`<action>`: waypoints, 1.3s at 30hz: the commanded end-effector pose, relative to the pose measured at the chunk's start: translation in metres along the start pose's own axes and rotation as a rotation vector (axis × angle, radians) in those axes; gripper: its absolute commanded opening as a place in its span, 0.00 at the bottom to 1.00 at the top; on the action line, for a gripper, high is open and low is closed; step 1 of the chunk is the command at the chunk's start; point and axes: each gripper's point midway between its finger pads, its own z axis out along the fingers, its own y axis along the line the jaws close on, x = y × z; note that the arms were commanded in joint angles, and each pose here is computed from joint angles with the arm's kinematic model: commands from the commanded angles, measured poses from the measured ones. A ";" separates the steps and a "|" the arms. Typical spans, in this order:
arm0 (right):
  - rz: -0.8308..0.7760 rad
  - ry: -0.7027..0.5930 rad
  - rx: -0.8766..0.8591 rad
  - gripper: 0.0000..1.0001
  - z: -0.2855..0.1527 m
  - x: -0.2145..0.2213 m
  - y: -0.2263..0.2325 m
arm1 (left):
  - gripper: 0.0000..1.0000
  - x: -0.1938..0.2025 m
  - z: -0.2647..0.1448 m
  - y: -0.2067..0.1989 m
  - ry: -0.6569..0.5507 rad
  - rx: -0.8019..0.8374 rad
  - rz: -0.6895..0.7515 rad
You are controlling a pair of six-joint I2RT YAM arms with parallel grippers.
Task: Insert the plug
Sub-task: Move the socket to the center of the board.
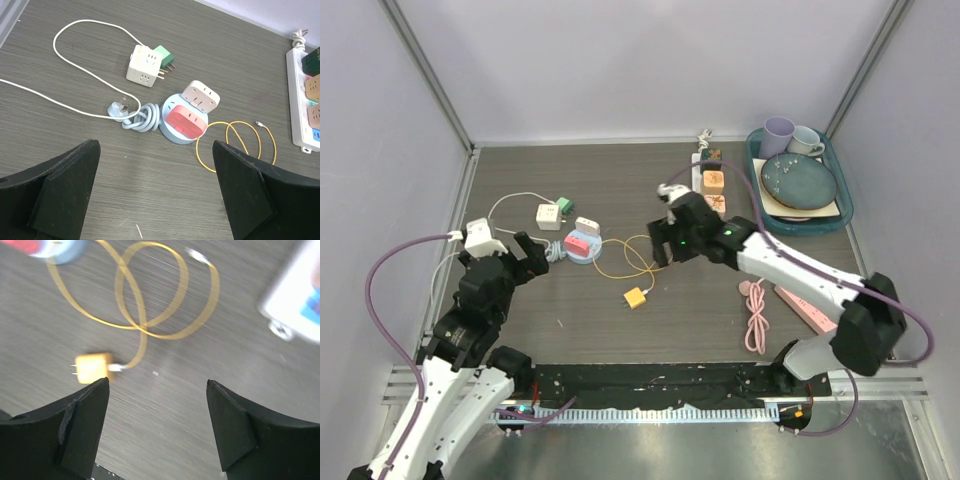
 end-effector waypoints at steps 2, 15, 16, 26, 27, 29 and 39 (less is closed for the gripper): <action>0.286 0.144 0.208 0.83 -0.038 0.076 -0.072 | 1.00 -0.010 -0.003 -0.002 -0.041 0.015 -0.031; 0.534 0.325 0.502 0.79 -0.071 0.175 -0.146 | 1.00 -0.012 -0.005 -0.006 -0.048 0.038 -0.034; 0.539 0.345 0.495 0.78 -0.067 0.180 -0.145 | 1.00 -0.012 -0.005 -0.005 -0.047 0.034 -0.033; 0.490 0.348 0.423 0.17 -0.040 0.177 -0.142 | 1.00 -0.011 -0.005 -0.006 -0.046 0.042 -0.034; 0.484 0.344 0.391 0.12 -0.036 0.174 -0.136 | 1.00 -0.012 -0.005 -0.006 -0.048 0.041 -0.034; 0.446 0.318 0.361 0.01 -0.026 0.161 -0.131 | 1.00 -0.013 -0.005 -0.006 -0.051 0.041 -0.034; 0.028 0.241 0.148 0.01 0.046 0.078 -0.035 | 1.00 -0.012 -0.005 -0.005 -0.052 0.036 -0.033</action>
